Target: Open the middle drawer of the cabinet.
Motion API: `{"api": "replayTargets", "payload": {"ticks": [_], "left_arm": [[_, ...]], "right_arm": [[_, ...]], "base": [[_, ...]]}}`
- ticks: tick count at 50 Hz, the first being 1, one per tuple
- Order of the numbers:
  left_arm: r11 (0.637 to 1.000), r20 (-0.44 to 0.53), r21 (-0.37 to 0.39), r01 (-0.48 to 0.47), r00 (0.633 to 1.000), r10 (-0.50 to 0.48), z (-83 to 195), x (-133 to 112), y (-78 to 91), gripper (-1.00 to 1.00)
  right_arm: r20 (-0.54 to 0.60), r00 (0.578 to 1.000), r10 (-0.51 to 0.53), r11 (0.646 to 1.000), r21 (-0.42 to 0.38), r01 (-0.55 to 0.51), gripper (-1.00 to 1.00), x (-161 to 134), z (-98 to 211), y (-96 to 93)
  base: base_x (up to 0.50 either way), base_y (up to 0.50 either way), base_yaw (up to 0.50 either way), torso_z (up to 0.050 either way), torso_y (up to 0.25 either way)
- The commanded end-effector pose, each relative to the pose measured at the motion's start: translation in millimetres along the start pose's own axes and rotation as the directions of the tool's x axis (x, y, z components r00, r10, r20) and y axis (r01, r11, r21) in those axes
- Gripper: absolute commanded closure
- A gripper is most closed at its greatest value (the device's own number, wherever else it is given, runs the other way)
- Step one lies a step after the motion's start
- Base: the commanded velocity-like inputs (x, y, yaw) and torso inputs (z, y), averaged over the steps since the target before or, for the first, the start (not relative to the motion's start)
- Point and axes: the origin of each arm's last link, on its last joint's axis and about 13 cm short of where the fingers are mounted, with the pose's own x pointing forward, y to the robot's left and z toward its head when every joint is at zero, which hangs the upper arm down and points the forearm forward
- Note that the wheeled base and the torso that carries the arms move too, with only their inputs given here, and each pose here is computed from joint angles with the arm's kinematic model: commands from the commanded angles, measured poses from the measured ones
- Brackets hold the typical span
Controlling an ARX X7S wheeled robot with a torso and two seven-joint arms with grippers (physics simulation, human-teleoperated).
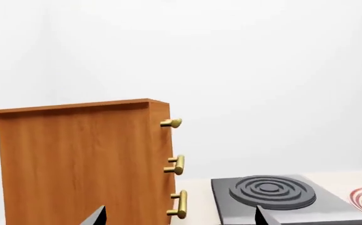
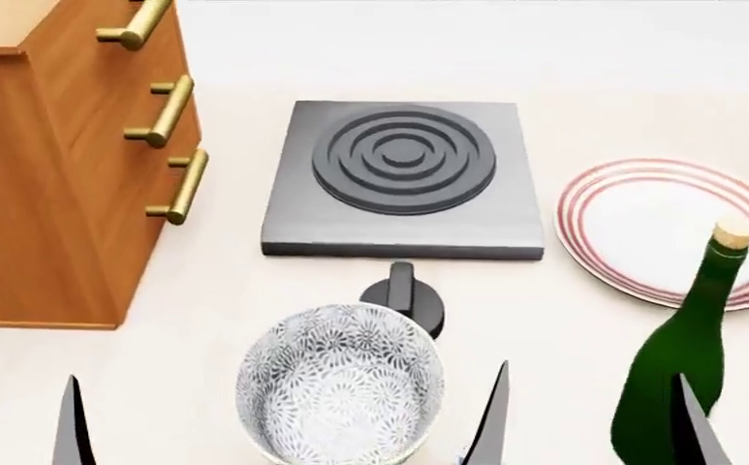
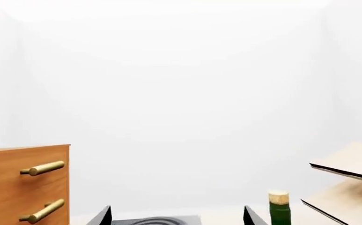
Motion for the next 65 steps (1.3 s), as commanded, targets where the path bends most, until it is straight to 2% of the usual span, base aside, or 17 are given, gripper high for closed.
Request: {"api": "replayTargets", "payload": {"ticks": [1, 10, 48, 53, 54, 57, 58, 60, 61, 62, 65], "left_arm": [[1.000, 0.006, 0.006, 0.003, 1.000, -0.003, 1.2, -0.7, -0.5, -1.00], [1.000, 0.010, 0.011, 0.004, 1.000, -0.004, 1.3, -0.9, -0.8, -1.00], [1.000, 0.012, 0.011, 0.011, 1.000, -0.011, 1.8, -1.4, -1.9, -1.00], [1.000, -0.017, 0.016, 0.013, 1.000, -0.013, -1.1, 0.7, -3.1, -1.00], [1.000, -0.025, 0.023, 0.020, 0.999, -0.019, -1.4, 1.0, -3.7, -1.00], [0.993, -0.020, 0.112, 0.028, 0.999, -0.026, 1.3, 7.5, -7.2, -1.00], [0.978, -0.023, 0.202, 0.048, 0.999, -0.045, 4.0, 16.2, -9.1, -1.00], [0.971, 0.003, 0.225, 0.077, 0.997, -0.080, 9.3, 24.9, -10.6, -1.00], [0.956, -0.004, 0.272, 0.107, 0.994, -0.111, 15.9, 37.2, -12.0, -1.00], [0.942, 0.029, 0.320, 0.102, 0.993, -0.118, 22.0, 45.9, -12.8, -1.00], [0.912, 0.046, 0.396, 0.104, 0.990, -0.132, 34.3, 67.4, -14.3, -1.00]], "right_arm": [[0.003, 1.000, 0.004, 1.000, -0.003, -0.004, -1.00, -0.8, 1.0, 0.6], [0.003, 1.000, 0.009, 1.000, 0.014, -0.009, -1.00, -0.9, 1.5, 0.5], [0.016, 1.000, 0.003, 1.000, 0.021, -0.003, -1.00, -1.4, 2.6, 0.2], [0.012, 1.000, 0.001, 1.000, 0.020, -0.001, -1.00, -4.6, 3.8, -0.5], [0.011, 1.000, 0.001, 1.000, 0.019, -0.001, -1.00, -5.1, 4.0, -0.6], [0.016, 1.000, -0.004, 1.000, 0.023, 0.003, -1.00, -5.5, 4.7, -1.8], [0.018, 1.000, -0.006, 1.000, 0.029, 0.005, -1.00, -5.7, 5.1, -2.4], [0.018, 1.000, -0.008, 1.000, 0.023, 0.007, -1.00, -5.6, 4.9, -2.9], [0.021, 1.000, -0.010, 0.999, 0.034, 0.009, -1.00, -5.2, 5.7, -3.4], [0.023, 1.000, -0.011, 0.999, 0.034, 0.010, -1.00, -4.8, 6.2, -3.8], [0.022, 1.000, -0.013, 0.999, 0.031, 0.013, -1.00, -3.8, 5.8, -4.6]], "base": [[0.34, 0.43, 0.00, 0.000, 0.000], [0.34, 0.42, 0.00, 0.000, 0.000], [0.50, -0.03, 0.00, 0.000, 0.000], [0.00, 0.00, 0.00, 0.000, 0.000], [0.00, 0.00, 0.00, 0.000, 0.000], [0.00, 0.00, 0.00, 0.000, 0.000], [0.00, 0.00, 0.00, 0.000, 0.000], [0.00, 0.00, 0.00, 0.000, 0.000], [0.00, 0.00, 0.00, 0.000, 0.000], [0.00, 0.00, 0.00, 0.000, 0.000], [0.00, 0.00, 0.00, 0.000, 0.000]]}}
